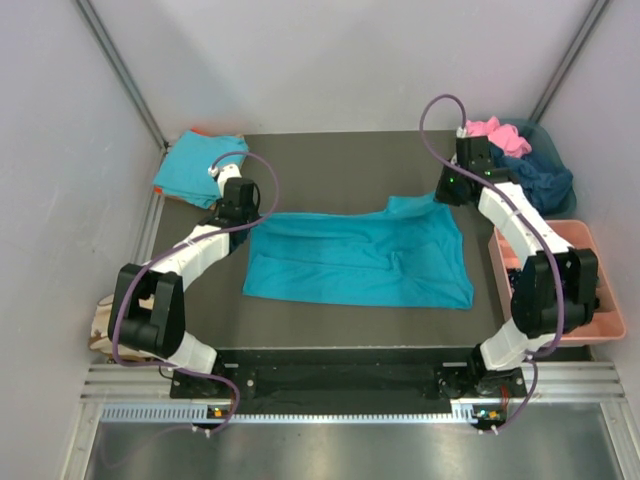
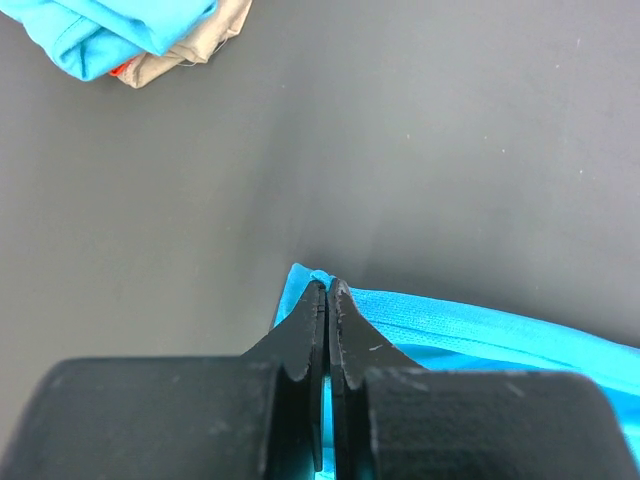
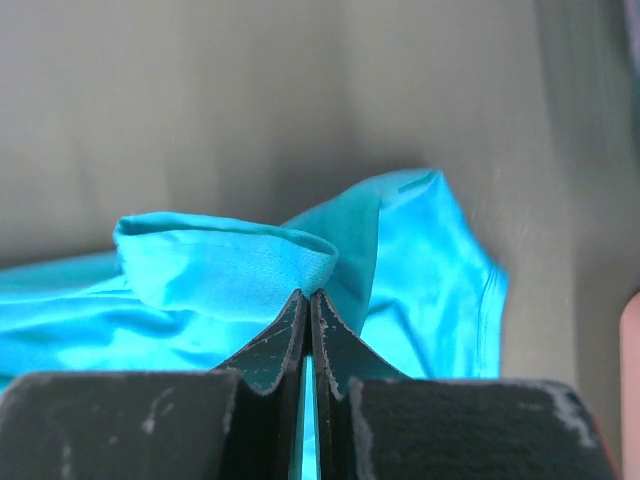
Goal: Fold and stack the t-shirts
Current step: Fold the tshirt
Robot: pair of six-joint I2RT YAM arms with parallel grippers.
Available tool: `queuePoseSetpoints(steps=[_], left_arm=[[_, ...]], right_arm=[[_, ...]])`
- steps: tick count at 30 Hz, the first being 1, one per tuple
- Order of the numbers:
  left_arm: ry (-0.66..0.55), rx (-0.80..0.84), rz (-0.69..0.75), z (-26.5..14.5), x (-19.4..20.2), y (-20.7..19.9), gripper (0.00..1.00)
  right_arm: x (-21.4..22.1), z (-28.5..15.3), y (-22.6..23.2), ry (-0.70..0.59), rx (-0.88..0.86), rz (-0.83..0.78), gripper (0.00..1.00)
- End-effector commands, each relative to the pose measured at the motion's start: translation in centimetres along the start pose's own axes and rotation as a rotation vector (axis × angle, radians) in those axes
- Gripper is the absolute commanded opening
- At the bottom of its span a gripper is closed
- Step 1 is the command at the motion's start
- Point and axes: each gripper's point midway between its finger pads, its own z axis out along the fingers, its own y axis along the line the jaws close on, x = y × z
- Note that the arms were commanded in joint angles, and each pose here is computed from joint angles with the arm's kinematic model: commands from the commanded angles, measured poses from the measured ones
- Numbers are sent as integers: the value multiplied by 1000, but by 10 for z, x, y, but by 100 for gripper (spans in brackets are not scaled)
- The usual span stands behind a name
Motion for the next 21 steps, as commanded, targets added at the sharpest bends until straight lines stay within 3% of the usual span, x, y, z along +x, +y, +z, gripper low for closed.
queuePoseSetpoints(steps=[1,21], left_arm=[[-35,21,-29,4,-6,-6,0],[14,25,-30,2,18,-4,0]], right_arm=[[11,-18,4,-34,-2,37,0],[57,-92,-37,-116,103,104,0]])
